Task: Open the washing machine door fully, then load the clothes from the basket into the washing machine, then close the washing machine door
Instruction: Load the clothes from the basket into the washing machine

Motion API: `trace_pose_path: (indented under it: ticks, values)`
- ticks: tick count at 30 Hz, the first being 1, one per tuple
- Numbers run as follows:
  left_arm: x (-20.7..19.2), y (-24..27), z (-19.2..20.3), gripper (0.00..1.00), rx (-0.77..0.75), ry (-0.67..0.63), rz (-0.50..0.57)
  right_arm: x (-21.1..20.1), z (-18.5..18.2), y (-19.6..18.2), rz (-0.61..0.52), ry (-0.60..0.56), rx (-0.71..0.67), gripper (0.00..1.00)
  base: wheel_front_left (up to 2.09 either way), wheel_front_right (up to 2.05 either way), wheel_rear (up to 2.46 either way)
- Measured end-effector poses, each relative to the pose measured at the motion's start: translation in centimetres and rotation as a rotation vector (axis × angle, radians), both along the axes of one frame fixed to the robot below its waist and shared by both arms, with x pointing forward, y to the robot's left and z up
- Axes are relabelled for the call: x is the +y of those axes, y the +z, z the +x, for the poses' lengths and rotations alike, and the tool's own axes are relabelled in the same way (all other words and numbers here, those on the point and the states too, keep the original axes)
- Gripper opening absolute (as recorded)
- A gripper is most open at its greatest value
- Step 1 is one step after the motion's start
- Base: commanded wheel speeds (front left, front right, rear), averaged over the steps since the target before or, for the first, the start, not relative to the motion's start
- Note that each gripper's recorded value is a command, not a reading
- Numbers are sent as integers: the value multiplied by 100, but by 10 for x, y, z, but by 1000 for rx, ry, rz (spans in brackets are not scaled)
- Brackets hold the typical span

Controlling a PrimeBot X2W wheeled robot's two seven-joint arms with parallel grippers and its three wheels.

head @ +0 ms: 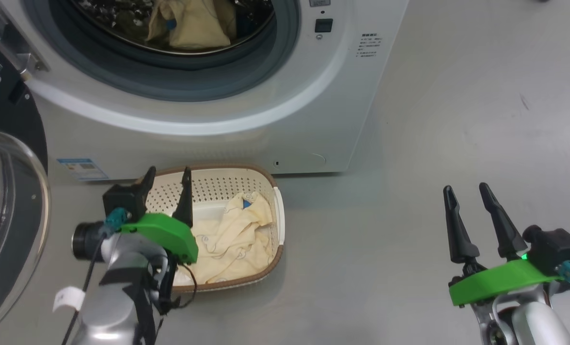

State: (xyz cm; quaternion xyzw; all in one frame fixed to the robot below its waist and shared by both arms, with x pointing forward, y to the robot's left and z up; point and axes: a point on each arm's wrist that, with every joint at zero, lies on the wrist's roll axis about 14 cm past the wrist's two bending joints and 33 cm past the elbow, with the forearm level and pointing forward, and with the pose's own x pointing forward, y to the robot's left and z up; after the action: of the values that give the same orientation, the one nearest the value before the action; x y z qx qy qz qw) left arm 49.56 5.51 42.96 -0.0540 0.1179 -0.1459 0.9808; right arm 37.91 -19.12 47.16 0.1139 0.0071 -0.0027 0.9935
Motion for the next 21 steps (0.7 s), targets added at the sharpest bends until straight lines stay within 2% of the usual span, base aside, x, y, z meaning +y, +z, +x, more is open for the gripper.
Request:
trace_pose_path:
  ticks: [14, 21]
  values:
    - [24, 10, -84, 100, -74, 88, -29, -1, -17, 16, -26, 14, -41, 100, 0, 0, 0]
    - [61, 14, -118, 100, -73, 237, -55, -5, -34, 9, -42, 15, -17, 100, 0, 0, 0]
